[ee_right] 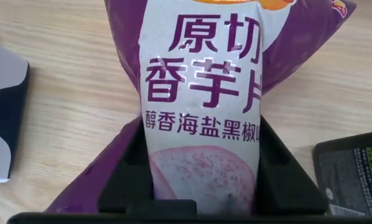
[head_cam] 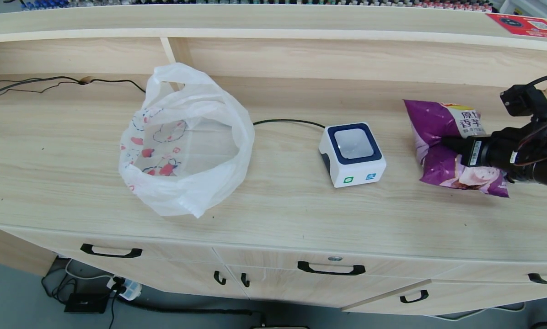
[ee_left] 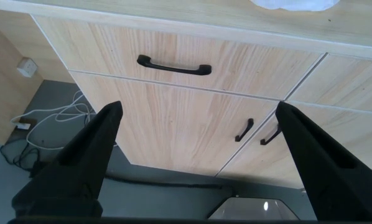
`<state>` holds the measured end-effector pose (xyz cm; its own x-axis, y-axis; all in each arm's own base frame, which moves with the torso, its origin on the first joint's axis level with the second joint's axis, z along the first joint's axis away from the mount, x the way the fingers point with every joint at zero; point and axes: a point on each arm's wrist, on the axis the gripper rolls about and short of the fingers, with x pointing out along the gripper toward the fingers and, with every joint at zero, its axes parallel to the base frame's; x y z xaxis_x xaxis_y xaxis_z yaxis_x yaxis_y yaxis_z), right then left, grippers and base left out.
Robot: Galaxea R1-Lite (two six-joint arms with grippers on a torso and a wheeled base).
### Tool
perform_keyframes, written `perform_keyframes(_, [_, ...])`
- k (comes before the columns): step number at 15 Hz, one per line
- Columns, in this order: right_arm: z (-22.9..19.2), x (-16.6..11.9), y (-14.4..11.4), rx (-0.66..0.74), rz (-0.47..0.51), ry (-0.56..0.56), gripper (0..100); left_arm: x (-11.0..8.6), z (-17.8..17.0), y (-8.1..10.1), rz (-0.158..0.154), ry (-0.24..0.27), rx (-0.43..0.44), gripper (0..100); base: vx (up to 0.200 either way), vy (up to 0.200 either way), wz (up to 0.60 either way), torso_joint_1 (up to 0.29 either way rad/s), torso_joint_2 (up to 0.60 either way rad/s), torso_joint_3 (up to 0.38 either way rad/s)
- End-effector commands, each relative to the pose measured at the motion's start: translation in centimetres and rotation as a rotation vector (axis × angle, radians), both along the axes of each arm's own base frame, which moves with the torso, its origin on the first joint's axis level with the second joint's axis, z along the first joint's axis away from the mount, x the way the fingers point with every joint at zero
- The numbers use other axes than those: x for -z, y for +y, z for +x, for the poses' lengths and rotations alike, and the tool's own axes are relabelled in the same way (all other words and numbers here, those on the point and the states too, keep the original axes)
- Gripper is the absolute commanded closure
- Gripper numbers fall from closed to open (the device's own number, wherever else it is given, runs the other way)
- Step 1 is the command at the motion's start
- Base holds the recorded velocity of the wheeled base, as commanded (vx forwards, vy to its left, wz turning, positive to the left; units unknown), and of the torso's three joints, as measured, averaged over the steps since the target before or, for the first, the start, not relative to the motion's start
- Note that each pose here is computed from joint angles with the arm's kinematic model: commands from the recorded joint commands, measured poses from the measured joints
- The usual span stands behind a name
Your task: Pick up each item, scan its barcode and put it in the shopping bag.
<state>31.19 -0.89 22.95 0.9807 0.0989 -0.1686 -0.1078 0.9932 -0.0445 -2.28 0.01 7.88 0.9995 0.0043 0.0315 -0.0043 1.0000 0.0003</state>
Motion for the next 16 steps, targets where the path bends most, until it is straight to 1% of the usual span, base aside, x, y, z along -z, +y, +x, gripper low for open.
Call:
perform_keyframes(1, [-0.2,-0.2,0.0,-0.001,-0.001,-0.024,100,0.0,0.0,0.0,0.000,0.002,0.000,0,0.000,0.000,0.00,0.000,0.00,0.000])
perform_keyframes(4, [-1.4,-2.2,0.3,-0.013,0.004,-0.117,100,0.1,0.0,0.0,0.000,0.012,0.000,0,0.000,0.000,0.00,0.000,0.00,0.000])
perform_keyframes(8, [-4.3,-4.3,0.6,-0.045,0.004,-0.190,100,0.1,0.0,0.0,-0.003,0.013,0.001,0,0.000,0.000,0.00,0.000,0.00,0.000])
perform_keyframes(10, [-6.1,-4.8,0.6,-0.047,0.006,-0.213,100,0.1,0.0,0.0,-0.004,0.013,0.000,0,0.000,0.000,0.00,0.000,0.00,0.000])
perform_keyframes(12, [-11.2,-4.4,2.1,-0.127,0.094,-0.225,100,0.1,0.0,0.0,-0.007,0.013,0.000,0,0.000,0.000,0.00,0.000,0.00,0.000])
perform_keyframes(13, [-12.6,-4.2,2.8,-0.161,0.123,-0.229,100,0.1,0.0,0.0,-0.008,0.013,0.000,0,0.000,0.000,0.00,0.000,0.00,0.000])
perform_keyframes(14, [-15.7,-3.7,3.7,-0.234,0.170,-0.239,100,0.1,0.0,0.0,-0.008,0.013,0.000,0,0.000,0.000,0.00,0.000,0.00,0.000])
perform_keyframes(16, [-19.3,-1.6,4.6,-0.347,0.194,-0.221,100,0.1,0.0,0.0,-0.005,0.013,0.000,0,0.000,0.000,0.00,0.000,0.00,0.000])
